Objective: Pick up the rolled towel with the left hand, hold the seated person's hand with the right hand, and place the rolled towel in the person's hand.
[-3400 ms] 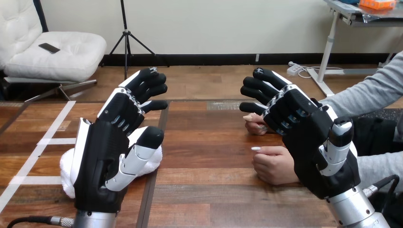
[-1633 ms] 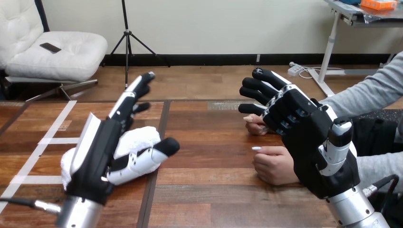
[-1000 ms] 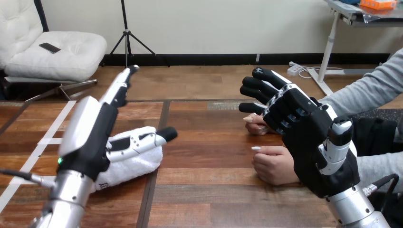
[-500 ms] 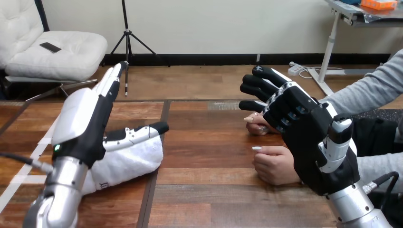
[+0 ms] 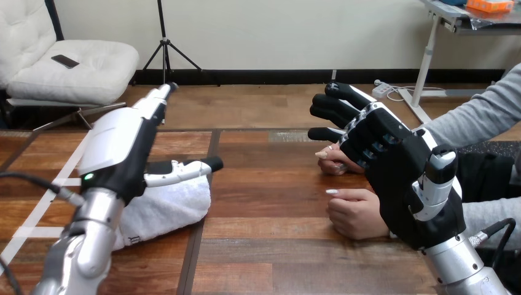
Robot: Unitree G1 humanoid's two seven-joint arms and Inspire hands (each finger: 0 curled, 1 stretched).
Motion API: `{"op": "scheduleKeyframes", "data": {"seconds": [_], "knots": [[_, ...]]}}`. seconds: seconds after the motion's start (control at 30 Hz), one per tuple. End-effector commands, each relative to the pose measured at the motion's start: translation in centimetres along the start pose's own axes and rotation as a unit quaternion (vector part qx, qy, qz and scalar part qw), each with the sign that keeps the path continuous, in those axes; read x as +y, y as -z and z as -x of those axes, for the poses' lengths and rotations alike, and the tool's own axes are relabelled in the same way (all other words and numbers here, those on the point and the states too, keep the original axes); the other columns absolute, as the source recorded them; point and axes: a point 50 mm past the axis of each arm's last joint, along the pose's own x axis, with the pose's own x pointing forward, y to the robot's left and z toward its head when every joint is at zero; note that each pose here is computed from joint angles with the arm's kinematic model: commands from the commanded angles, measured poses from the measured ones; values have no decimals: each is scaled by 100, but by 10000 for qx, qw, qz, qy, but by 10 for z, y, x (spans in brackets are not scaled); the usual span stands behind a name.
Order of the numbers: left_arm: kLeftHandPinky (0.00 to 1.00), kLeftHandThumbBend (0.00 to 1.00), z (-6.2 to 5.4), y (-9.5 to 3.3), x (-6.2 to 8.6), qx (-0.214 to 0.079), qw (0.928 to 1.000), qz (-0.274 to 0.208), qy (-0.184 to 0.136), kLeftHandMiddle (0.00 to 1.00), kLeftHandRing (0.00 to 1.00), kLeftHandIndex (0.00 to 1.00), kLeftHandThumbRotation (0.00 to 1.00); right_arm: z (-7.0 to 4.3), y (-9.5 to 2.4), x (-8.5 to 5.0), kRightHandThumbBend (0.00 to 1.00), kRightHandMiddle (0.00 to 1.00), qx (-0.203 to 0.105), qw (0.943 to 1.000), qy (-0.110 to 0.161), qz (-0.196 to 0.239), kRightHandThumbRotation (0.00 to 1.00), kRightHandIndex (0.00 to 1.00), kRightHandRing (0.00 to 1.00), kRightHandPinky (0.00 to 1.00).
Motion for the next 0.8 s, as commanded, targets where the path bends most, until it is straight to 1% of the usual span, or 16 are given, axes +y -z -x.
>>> {"op": "scheduleKeyframes", "data": {"seconds": [0.0, 0.17, 0.4, 0.77], "knots": [[84, 100, -22, -5, 13, -188, 9992, -327, -148, 94, 91, 94, 64, -17, -13, -6, 100, 84, -473, 9987, -56, 171, 100, 84, 85, 76], [83, 100, -29, -3, 10, -170, 9991, -391, -61, 93, 90, 93, 63, -17, -14, -6, 100, 84, -477, 9986, -65, 202, 100, 84, 85, 75], [83, 100, -37, -2, 6, -136, 9982, -563, 162, 92, 90, 92, 64, -18, -15, -6, 100, 84, -487, 9985, -68, 219, 100, 84, 85, 75], [84, 100, -46, -3, -2, -60, 9967, -692, 411, 93, 90, 91, 64, -18, -16, -5, 100, 84, -510, 9984, -70, 217, 100, 84, 85, 74]]}}
